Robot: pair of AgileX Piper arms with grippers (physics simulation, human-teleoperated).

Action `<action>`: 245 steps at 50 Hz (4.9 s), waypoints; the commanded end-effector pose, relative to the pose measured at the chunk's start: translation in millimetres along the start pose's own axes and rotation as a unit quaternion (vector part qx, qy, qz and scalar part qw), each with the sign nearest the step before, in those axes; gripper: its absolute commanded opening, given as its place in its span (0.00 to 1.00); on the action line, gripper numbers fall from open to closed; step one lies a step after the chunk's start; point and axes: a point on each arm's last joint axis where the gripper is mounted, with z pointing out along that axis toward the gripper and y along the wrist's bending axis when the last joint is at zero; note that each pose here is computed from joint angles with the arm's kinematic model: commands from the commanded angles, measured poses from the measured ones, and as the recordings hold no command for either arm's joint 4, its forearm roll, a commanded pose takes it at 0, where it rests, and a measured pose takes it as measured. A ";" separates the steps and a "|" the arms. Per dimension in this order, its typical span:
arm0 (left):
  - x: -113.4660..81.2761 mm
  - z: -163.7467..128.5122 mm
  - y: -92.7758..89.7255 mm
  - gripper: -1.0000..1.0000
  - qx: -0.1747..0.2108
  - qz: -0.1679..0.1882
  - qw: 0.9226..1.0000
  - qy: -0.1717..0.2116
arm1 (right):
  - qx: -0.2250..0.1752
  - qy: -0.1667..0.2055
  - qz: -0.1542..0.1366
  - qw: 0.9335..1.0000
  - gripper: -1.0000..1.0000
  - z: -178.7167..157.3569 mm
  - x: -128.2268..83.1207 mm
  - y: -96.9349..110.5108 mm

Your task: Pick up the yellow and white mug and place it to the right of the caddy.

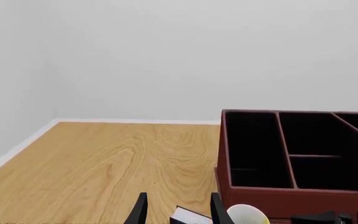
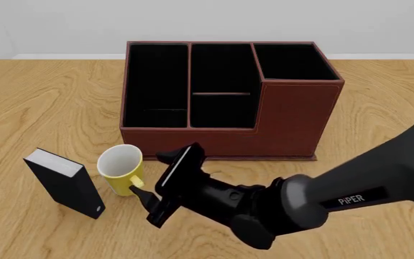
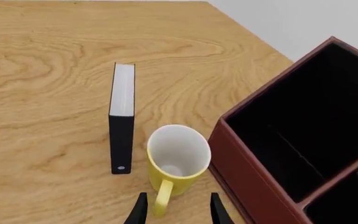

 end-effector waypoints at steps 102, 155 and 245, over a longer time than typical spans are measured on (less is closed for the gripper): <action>-34.2 -10.0 -2.6 1.00 0.052 -0.009 0.998 -0.035 | -0.032 -0.054 -0.026 0.998 0.00 -93.9 -35.4 18.3; -75.8 -30.1 0.0 1.00 0.069 0.008 0.996 -0.054 | 0.021 -0.129 -0.074 0.989 0.00 -246.2 -87.0 -13.0; -48.9 -17.6 -3.4 1.00 0.105 0.011 0.994 -0.028 | 0.329 -0.137 0.024 0.934 0.00 -325.6 -141.3 -90.6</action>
